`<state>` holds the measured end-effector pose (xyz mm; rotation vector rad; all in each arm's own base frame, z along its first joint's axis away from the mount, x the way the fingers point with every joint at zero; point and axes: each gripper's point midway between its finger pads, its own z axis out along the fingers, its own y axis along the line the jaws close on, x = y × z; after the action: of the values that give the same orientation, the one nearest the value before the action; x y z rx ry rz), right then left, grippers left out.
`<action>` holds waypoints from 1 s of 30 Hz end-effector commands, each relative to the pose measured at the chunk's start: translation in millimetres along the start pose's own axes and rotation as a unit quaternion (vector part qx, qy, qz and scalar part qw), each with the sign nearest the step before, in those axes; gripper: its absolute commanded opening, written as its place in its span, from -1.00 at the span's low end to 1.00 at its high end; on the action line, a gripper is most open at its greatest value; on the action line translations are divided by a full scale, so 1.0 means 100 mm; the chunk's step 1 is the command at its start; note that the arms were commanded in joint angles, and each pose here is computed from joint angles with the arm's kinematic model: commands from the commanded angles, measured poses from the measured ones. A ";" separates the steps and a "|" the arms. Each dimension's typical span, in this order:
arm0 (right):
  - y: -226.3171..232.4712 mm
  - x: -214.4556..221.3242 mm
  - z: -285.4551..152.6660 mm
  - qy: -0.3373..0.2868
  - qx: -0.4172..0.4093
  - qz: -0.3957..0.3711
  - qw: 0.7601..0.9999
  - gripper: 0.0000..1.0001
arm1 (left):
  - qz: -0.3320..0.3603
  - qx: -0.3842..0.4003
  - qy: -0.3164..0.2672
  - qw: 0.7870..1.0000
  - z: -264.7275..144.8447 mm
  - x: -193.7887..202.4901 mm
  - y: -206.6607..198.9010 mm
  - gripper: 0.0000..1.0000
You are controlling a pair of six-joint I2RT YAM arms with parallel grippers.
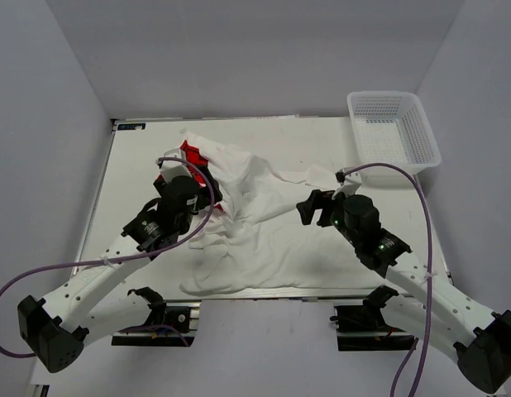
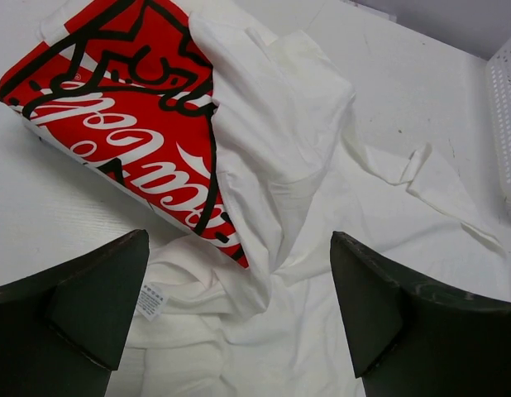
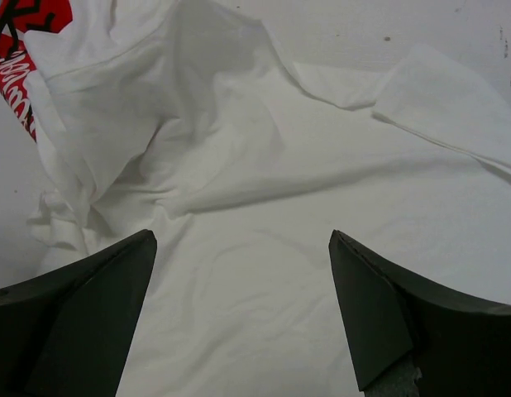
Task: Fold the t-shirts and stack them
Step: Flatten out the tshirt
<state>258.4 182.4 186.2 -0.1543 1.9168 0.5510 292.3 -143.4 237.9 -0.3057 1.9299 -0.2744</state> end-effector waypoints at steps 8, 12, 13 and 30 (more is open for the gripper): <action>0.70 -0.13 0.22 0.018 -0.160 -0.008 0.987 0.81 | 0.006 -0.027 0.023 0.999 0.05 0.17 0.11 1.00; 0.82 -0.01 0.60 0.067 -0.165 -0.014 0.984 0.81 | 0.010 -0.055 0.027 0.998 0.03 0.17 0.21 1.00; 0.77 0.29 0.81 0.115 -0.152 -0.014 0.982 0.81 | 0.013 -0.062 0.035 0.997 0.02 0.21 0.25 1.00; 0.59 1.47 2.17 0.297 -0.055 0.130 0.945 0.81 | -0.004 -0.102 -0.003 0.995 -0.11 0.20 0.58 1.00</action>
<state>376.1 368.9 43.8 -0.2921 2.3551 0.8731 272.0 -106.3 206.2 -0.4115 1.9739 -0.1235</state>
